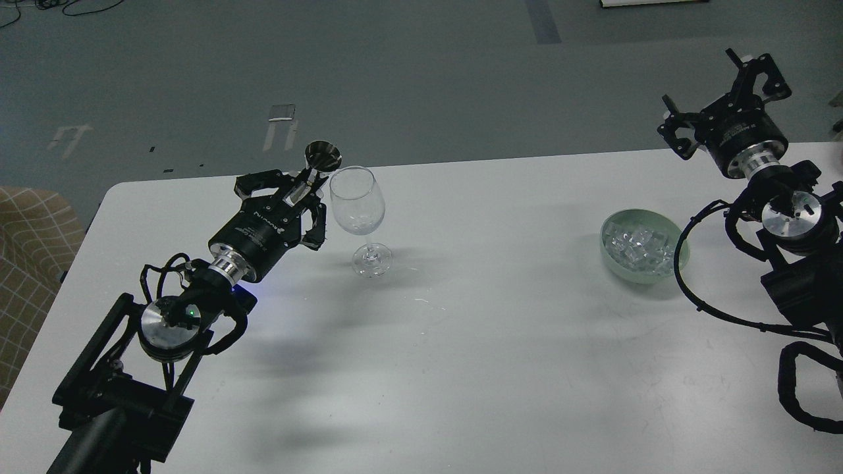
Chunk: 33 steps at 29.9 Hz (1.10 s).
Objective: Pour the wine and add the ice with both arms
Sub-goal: 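Carry the jigger with the left gripper over the wine glass, then tilt the jigger with the left gripper to pour into the glass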
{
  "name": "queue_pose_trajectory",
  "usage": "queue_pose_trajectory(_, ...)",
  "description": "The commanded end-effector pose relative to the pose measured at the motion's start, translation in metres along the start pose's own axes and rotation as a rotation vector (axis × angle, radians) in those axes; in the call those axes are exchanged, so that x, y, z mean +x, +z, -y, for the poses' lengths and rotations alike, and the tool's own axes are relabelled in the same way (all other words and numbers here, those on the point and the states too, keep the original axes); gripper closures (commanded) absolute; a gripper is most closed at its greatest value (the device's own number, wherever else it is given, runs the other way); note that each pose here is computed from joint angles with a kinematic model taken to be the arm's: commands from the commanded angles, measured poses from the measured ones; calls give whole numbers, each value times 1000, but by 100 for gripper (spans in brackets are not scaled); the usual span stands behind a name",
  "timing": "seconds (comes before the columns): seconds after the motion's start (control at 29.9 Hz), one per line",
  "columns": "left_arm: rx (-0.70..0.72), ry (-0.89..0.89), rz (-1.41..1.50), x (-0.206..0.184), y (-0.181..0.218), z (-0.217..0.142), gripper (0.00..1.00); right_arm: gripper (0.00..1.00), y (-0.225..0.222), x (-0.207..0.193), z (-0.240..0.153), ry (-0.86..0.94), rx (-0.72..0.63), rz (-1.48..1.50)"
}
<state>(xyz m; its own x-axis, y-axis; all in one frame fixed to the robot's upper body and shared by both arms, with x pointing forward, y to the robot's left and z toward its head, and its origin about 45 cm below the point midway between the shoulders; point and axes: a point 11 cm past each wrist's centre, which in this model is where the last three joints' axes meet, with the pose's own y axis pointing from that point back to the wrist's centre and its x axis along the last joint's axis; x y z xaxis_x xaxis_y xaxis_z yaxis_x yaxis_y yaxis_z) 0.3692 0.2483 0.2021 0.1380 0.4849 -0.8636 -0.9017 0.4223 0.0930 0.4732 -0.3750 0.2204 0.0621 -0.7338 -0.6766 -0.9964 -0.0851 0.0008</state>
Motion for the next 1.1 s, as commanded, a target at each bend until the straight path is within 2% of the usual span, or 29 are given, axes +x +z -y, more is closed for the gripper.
queue_pose_trajectory(0.0,6,13,56,2,0,0,100,0,2,3,-2,4,-4,0)
queue_pose_trajectory(1.07,59,36,303,-10,13,13,100,0,-1,-1,-1,-21,4,3)
